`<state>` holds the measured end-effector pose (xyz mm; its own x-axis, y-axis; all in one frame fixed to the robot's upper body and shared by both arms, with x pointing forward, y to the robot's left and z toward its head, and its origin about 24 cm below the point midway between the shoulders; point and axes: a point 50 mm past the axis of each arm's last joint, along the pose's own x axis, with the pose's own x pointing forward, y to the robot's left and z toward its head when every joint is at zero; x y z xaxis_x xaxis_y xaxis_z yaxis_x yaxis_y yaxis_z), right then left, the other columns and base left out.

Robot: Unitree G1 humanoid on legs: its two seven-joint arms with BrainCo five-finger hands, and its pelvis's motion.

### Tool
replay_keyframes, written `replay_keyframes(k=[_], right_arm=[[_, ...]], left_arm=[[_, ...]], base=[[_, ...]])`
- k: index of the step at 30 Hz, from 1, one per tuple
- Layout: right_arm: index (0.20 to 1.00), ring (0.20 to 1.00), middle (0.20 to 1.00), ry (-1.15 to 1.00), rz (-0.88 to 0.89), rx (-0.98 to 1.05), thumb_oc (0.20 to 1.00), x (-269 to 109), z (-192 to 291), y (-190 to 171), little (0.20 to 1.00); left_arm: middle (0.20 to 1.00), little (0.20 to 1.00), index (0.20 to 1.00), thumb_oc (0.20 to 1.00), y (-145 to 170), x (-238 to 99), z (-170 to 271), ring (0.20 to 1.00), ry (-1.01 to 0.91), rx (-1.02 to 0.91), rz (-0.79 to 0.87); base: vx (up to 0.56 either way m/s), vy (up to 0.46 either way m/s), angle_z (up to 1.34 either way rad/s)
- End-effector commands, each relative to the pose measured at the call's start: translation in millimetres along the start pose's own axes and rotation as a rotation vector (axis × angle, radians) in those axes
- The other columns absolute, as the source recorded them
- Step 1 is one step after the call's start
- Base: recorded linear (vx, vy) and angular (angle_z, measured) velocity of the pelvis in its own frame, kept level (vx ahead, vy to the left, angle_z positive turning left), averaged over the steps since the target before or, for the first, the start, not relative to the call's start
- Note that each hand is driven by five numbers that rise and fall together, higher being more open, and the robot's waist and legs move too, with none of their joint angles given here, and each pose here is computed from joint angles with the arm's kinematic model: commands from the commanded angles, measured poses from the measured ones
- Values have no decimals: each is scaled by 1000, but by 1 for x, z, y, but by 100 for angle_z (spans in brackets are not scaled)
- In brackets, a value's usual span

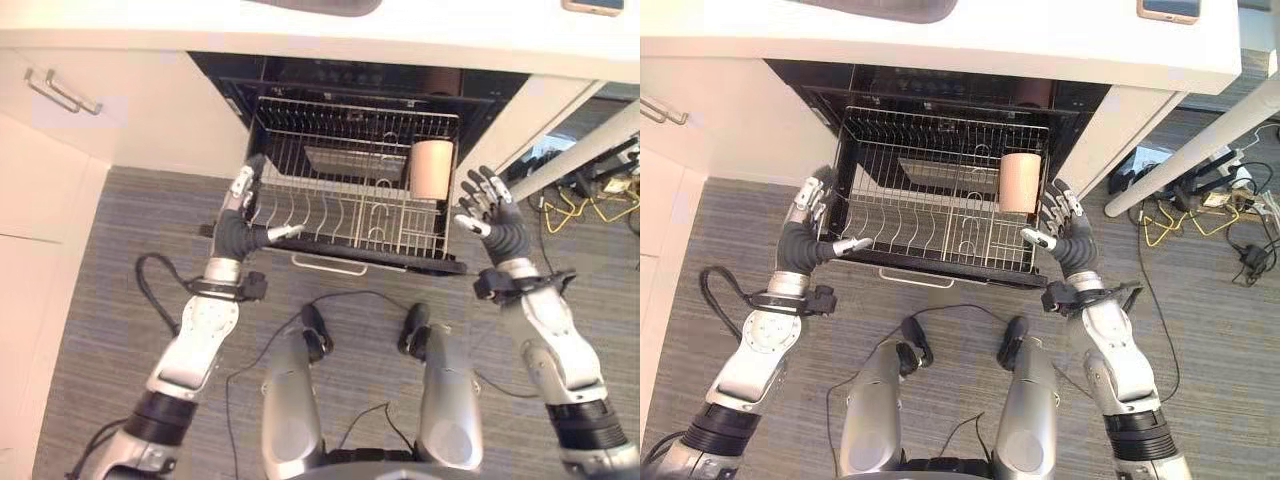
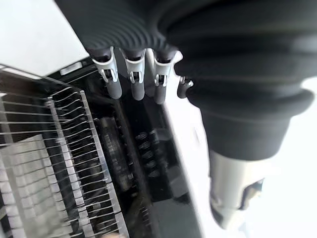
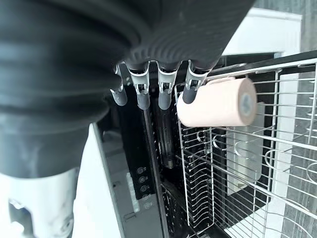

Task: Place the dishes in the dishwasher.

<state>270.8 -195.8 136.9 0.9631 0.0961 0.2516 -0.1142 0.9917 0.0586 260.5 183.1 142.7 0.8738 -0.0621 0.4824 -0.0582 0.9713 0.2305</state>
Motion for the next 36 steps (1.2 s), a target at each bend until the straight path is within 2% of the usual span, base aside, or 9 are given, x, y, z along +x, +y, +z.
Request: replay_keyframes(k=[1, 5, 9, 17, 23, 30, 36], right_arm=[[1000, 1000, 1000, -188, 88, -11, 1000, 6, 34, -1, 1000], [1000, 1000, 1000, -175, 164, -82, 1000, -7, 32, 3, 1000], [1000, 1000, 1000, -229, 165, -102, 1000, -17, 38, -1, 1000], [1000, 1000, 1000, -308, 61, -108, 1000, -37, 45, -10, 1000], [1000, 1000, 1000, -349, 15, -113, 1000, -37, 55, -25, 1000], [1000, 1000, 1000, -381, -34, -206, 1000, -39, 70, -37, 1000], [1000, 1000, 1000, -381, -8, -250, 1000, -30, 75, -38, 1000]], left_arm=[[1000, 1000, 1000, 1000, 7, -4, 35, 1000, -217, -36, -48], [1000, 1000, 1000, 1000, 13, -11, 51, 1000, -320, -143, -73], [1000, 1000, 1000, 1000, 12, -11, 60, 1000, -376, -153, -102], [1000, 1000, 1000, 1000, 16, -17, 53, 1000, -335, -325, -114], [1000, 1000, 1000, 1000, 21, -11, 49, 1000, -307, -342, -113], [1000, 1000, 1000, 1000, 35, -22, 43, 1000, -260, -338, -75], [1000, 1000, 1000, 1000, 34, -26, 38, 1000, -248, -408, -29]], base=[[37, 31, -2], [38, 97, -5], [70, 178, -2], [51, 195, 0], [-71, -85, -18], [-43, -250, 13], [32, 284, -20]])
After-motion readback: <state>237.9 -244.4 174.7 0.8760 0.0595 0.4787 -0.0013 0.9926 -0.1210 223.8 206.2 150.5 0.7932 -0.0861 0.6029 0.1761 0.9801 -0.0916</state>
